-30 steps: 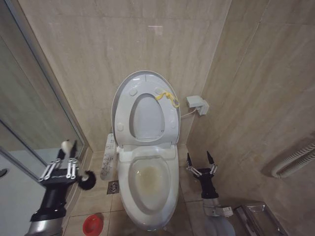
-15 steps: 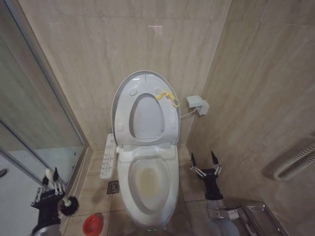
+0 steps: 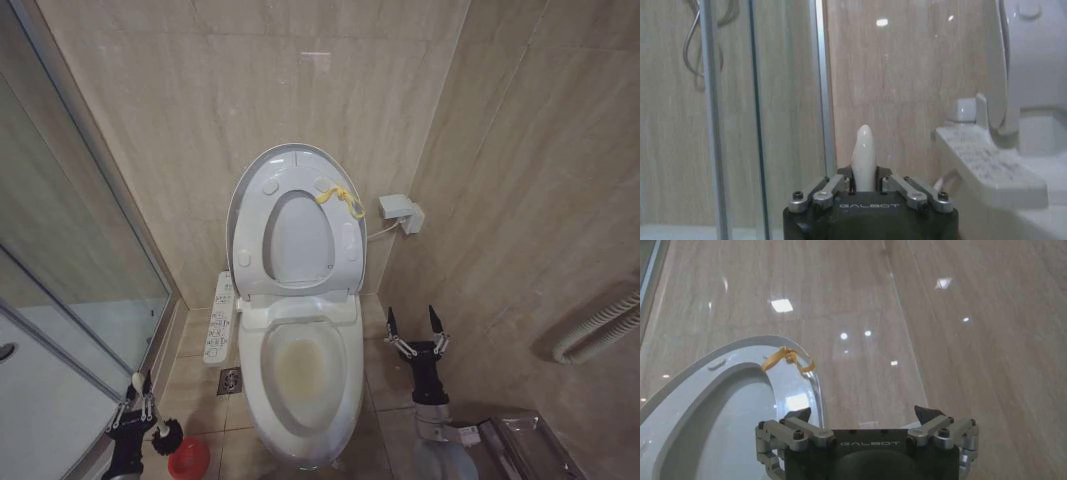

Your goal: Open the toilet lid, clean the toilet bowl with a toilet brush, close the toilet lid, and flush.

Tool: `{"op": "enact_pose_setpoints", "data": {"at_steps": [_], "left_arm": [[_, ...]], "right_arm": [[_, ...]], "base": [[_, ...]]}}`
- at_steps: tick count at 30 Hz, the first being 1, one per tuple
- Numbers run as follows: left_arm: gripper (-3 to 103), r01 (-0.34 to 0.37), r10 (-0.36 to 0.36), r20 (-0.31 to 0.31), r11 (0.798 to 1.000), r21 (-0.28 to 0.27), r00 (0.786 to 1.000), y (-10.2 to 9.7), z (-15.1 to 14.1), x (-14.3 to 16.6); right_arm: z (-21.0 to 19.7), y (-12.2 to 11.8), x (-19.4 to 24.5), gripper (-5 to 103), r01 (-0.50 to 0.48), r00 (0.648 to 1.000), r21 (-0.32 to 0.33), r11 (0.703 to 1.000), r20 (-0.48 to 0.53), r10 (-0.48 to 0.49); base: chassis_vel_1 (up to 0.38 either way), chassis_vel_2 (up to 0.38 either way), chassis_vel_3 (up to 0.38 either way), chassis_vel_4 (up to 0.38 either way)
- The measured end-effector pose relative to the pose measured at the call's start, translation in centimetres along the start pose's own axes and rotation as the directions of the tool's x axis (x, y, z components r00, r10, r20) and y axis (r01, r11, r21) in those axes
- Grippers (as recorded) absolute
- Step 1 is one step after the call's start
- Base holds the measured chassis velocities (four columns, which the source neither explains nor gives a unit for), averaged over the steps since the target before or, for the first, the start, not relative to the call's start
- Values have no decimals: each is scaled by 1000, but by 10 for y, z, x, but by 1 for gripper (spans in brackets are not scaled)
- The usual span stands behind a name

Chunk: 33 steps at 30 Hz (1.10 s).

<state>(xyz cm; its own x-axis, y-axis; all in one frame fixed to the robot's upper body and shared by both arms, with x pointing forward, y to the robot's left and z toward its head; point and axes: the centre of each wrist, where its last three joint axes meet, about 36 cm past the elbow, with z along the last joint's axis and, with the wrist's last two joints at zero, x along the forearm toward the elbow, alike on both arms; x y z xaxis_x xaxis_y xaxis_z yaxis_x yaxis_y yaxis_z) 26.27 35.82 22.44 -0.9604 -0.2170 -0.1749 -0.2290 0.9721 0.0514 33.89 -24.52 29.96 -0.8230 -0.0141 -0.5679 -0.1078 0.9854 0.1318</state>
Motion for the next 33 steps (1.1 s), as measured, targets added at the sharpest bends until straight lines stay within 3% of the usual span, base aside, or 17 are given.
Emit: {"op": "enact_pose_setpoints", "data": {"at_steps": [12, 17, 21, 25, 33], "left_arm": [[22, 1, 3, -62, 998, 59, 998, -24, 60, -9], [22, -5, 9, -80, 999, 43, 997, -26, 69, -11], [22, -11, 10, -93, 1000, -7, 996, -17, 64, -8], [22, -17, 14, -95, 1000, -23, 995, -12, 61, -5], [22, 10, -10, -149, 1000, 0, 989, -22, 85, 3]], "right_arm": [[1, 1, 1, 100, 13, 1000, -9, 1000, 5, -13], [1, -2, 2, 100, 13, 1000, -6, 1000, 1, -13], [4, -7, 3, 100, 7, 1000, -1, 1000, -6, -7], [6, -6, 5, 100, 6, 1000, -2, 1000, -8, -6], [6, -7, 6, 100, 16, 1000, -1, 1000, -8, -16]], "base": [[0, 0, 0, 0], [0, 0, 0, 0], [0, 0, 0, 0], [0, 0, 0, 0], [0, 0, 0, 0]]}}
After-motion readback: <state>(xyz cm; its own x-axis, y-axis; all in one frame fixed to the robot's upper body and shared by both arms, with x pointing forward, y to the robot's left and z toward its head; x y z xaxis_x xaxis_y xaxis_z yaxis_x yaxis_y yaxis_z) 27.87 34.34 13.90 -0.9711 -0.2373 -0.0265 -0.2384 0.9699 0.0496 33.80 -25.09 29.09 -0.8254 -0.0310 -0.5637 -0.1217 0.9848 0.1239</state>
